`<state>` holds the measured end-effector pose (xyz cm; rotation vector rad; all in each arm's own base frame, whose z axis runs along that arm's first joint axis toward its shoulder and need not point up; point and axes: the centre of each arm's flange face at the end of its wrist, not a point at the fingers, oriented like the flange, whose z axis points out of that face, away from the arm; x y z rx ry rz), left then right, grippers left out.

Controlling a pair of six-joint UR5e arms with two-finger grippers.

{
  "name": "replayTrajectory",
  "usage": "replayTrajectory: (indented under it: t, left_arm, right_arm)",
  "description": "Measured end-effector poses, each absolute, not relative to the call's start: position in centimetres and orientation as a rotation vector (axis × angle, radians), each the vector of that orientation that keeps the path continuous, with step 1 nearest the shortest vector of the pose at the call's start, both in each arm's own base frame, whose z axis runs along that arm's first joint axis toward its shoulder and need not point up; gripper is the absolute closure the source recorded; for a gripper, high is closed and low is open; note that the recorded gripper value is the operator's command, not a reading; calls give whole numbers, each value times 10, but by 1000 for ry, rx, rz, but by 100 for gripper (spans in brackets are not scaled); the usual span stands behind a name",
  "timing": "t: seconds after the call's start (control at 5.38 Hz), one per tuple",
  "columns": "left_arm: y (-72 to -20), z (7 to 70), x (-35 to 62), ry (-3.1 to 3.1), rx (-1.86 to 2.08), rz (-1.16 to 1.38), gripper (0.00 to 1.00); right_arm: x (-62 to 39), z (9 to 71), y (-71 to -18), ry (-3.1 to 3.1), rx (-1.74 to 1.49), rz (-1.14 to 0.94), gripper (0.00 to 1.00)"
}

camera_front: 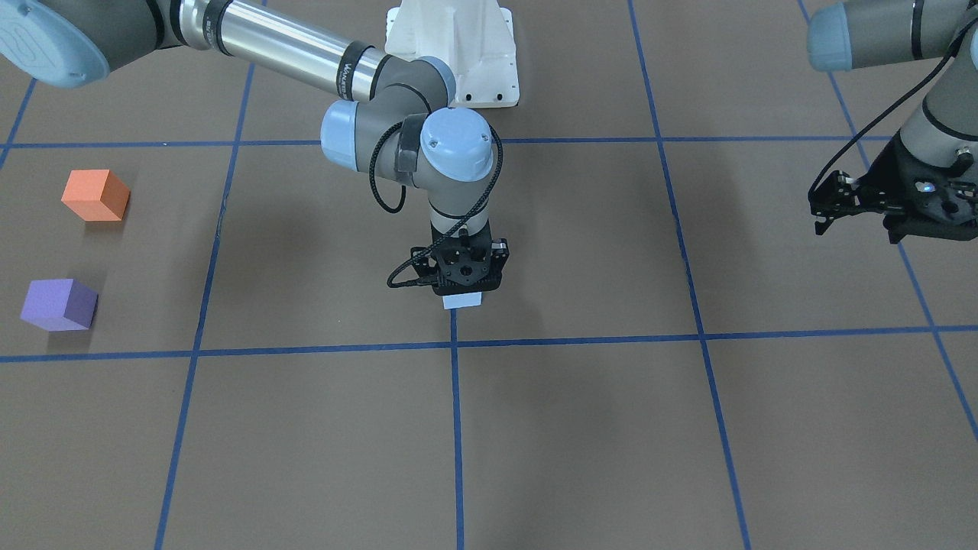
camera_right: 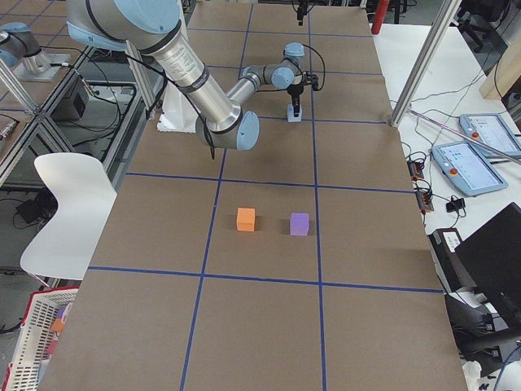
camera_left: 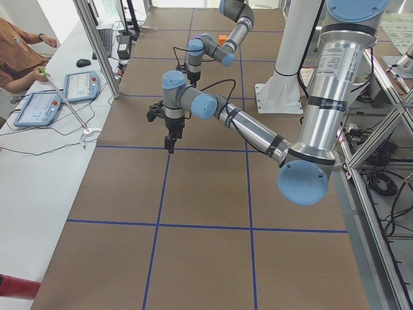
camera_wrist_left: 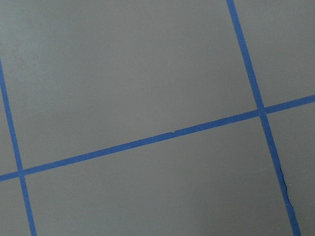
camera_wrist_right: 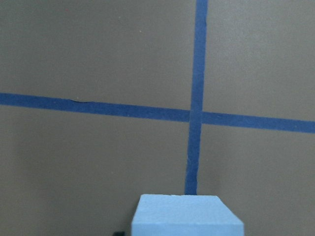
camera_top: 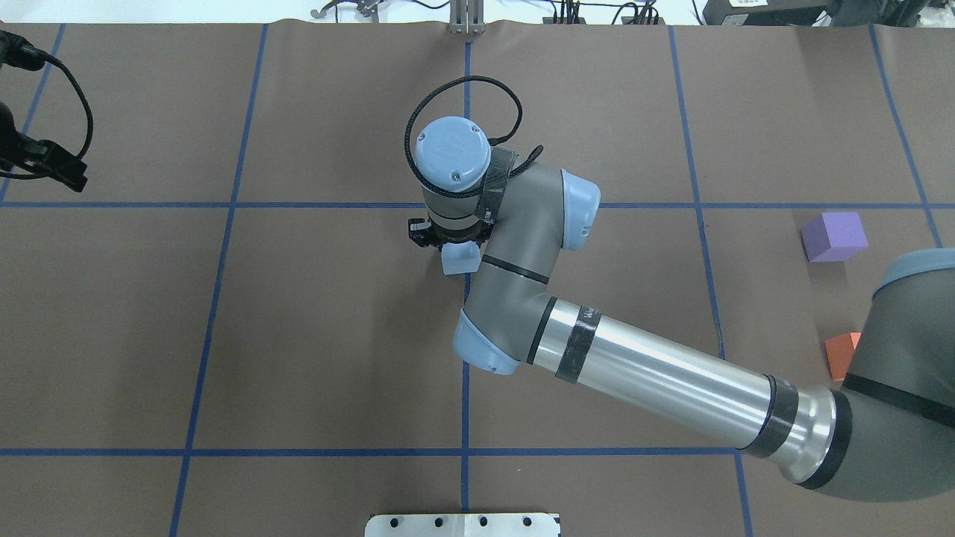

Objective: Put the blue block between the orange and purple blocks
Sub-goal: 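Close the right gripper on the light blue cube and lift it, then carry the light blue cube with the right gripper toward the purple cube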

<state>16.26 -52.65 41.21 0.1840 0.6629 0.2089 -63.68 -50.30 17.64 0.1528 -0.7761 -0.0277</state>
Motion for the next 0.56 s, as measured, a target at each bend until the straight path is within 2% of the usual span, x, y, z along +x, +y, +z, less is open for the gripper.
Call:
replayTrajectory:
  t: [0.56]
  left_arm:
    - [-526, 407, 156, 675, 187, 201, 0]
  right_arm:
    - [-538, 140, -504, -742, 153, 12, 100]
